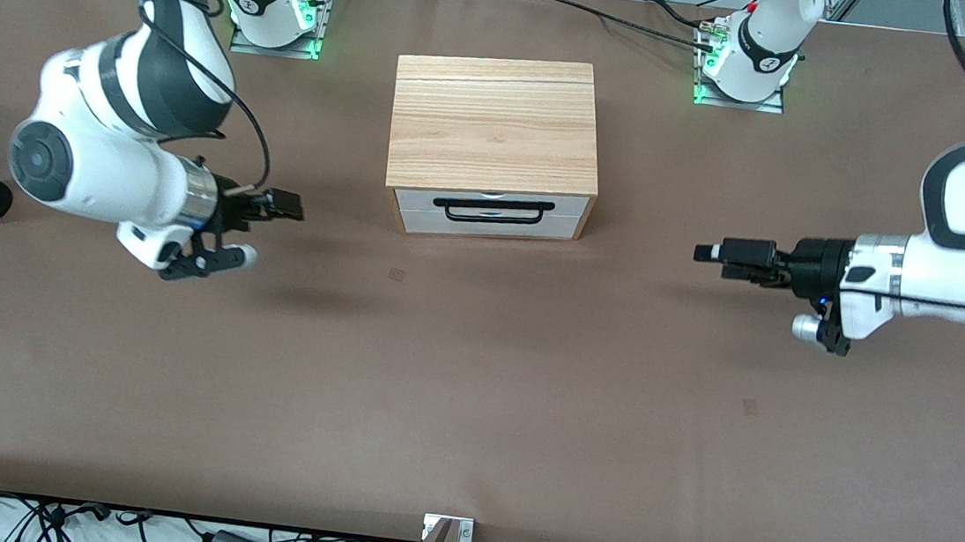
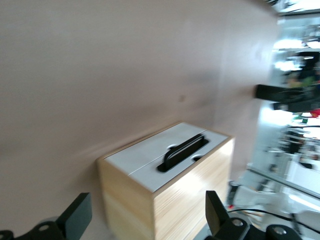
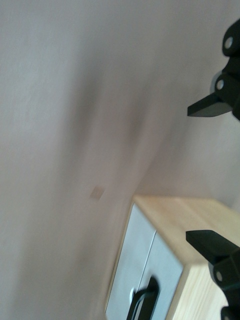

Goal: Pull top drawer with both arms simultaneously
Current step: 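Move the left and right grippers inward toward the drawer handle, then bring both grippers to the black handle ends, fingers open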

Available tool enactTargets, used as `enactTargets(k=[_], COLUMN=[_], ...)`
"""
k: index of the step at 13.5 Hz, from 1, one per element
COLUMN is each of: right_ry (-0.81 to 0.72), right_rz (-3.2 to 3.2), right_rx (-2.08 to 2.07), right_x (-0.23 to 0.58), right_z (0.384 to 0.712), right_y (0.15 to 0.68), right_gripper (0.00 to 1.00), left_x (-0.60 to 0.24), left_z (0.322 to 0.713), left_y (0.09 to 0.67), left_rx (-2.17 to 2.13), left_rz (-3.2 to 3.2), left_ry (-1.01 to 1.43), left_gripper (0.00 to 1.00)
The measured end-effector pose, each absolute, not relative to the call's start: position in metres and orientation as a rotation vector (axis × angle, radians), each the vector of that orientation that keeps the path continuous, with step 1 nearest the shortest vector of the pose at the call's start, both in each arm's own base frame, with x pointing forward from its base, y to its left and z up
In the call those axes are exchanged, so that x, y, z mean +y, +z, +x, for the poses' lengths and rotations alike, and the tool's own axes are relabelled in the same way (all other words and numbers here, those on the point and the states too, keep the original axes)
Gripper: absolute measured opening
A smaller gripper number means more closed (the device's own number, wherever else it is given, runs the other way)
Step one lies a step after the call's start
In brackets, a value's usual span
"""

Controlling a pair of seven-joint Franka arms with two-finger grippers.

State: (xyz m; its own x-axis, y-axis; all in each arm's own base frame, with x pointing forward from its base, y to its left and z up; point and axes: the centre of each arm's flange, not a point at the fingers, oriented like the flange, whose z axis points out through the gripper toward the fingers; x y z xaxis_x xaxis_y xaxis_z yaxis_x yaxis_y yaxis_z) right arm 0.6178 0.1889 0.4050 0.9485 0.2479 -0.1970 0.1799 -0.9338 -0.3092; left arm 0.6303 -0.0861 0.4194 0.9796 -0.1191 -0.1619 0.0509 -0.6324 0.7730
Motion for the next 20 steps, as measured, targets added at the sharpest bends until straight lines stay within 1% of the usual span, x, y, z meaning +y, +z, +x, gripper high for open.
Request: enactTargets(k=[2, 5, 7, 10, 12, 14, 17, 20], right_ry=[0.347, 0.341, 0.322, 0.306, 0.291, 0.262, 0.273, 0.263], right_rz=[-2.696, -2.561, -2.510, -2.371, -2.252, -2.144, -2.061, -1.951], right_rx=[-0.259, -0.252, -0.301, -0.231, -0.182, -0.179, -0.150, -0.120], right_x=[0.201, 0.205, 0.206, 0.217, 0.228, 0.239, 0.247, 0.266], right_z=[0.624, 0.629, 0.633, 0.639, 0.641, 0.640, 0.634, 0.621], right_y=[0.398, 0.389, 0.376, 0.354, 0.343, 0.320, 0.281, 0.262], right_gripper=[1.00, 1.00, 1.00, 1.00, 1.00, 1.00, 1.00, 1.00], left_x=[-0.089, -0.121, -0.138, -0.157, -0.175, -0.198, -0.226, -0.243], left_z=[0.638, 0.644, 0.641, 0.631, 0.628, 0.622, 0.600, 0.576], left_y=[0.386, 0.317, 0.287, 0.246, 0.236, 0.229, 0.211, 0.195], left_rx=[-0.064, -0.131, -0.153, -0.129, -0.125, -0.130, -0.123, -0.069], left_rz=[2.177, 2.015, 1.980, 1.884, 1.816, 1.736, 1.662, 1.594], left_ry=[-0.236, -0.212, -0.232, -0.258, -0.240, -0.201, -0.206, -0.226], left_gripper=[1.00, 1.00, 1.00, 1.00, 1.00, 1.00, 1.00, 1.00])
